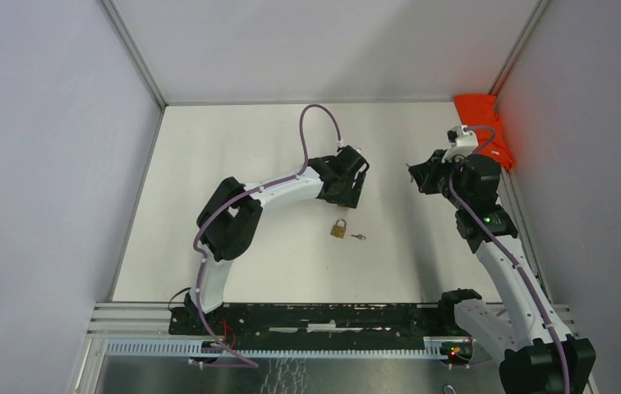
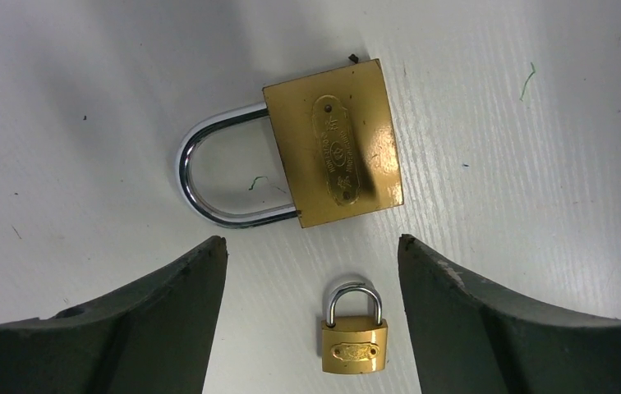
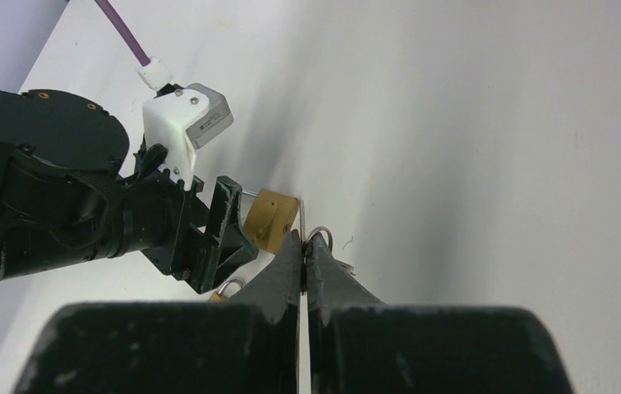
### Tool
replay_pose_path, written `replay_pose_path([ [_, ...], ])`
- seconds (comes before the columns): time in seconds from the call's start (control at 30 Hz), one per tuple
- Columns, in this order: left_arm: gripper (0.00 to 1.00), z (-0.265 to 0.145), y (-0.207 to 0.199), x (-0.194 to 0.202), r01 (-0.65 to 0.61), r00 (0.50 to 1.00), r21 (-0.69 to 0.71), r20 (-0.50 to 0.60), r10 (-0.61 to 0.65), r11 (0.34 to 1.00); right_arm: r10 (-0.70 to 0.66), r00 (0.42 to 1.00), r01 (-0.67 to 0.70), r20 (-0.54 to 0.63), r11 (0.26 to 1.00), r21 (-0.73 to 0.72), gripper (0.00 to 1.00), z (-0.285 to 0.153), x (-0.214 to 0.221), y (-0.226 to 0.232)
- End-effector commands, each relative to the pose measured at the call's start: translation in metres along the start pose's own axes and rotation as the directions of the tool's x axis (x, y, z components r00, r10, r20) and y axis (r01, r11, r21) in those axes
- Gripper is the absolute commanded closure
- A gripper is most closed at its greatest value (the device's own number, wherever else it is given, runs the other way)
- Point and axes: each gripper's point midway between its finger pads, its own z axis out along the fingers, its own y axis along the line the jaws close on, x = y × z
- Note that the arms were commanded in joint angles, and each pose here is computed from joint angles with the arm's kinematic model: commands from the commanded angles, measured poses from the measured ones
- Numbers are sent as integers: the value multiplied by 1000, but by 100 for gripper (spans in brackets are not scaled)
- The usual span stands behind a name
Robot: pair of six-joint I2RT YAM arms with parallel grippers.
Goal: Unlock with the key
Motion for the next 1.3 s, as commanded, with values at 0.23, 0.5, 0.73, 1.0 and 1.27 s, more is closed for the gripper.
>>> replay_pose_path([
  [0.23, 18, 17, -13, -10, 11, 1000, 27, 29, -12, 1000, -30, 999, 31, 45, 999, -11, 100, -7, -13, 2],
  [0.5, 18, 6, -21, -27, 5, 998, 52, 61, -8, 999, -34, 998, 34, 51, 999, -13, 100, -7, -17, 3],
  [0.73, 18, 14, -21, -24, 0, 999, 46, 51, -3, 999, -28, 998, 29, 51, 999, -20, 100, -6, -17, 4],
  [1.0, 18, 40, -29, -7, -21, 1000, 83, 5, 21, 996, -32, 998, 33, 52, 999, -12, 100, -8, -17, 3],
  [1.27, 18, 52, -16, 5, -32, 999, 9, -29, 33, 999, -30, 998, 31, 55, 999, -13, 100, -8, -16, 3],
])
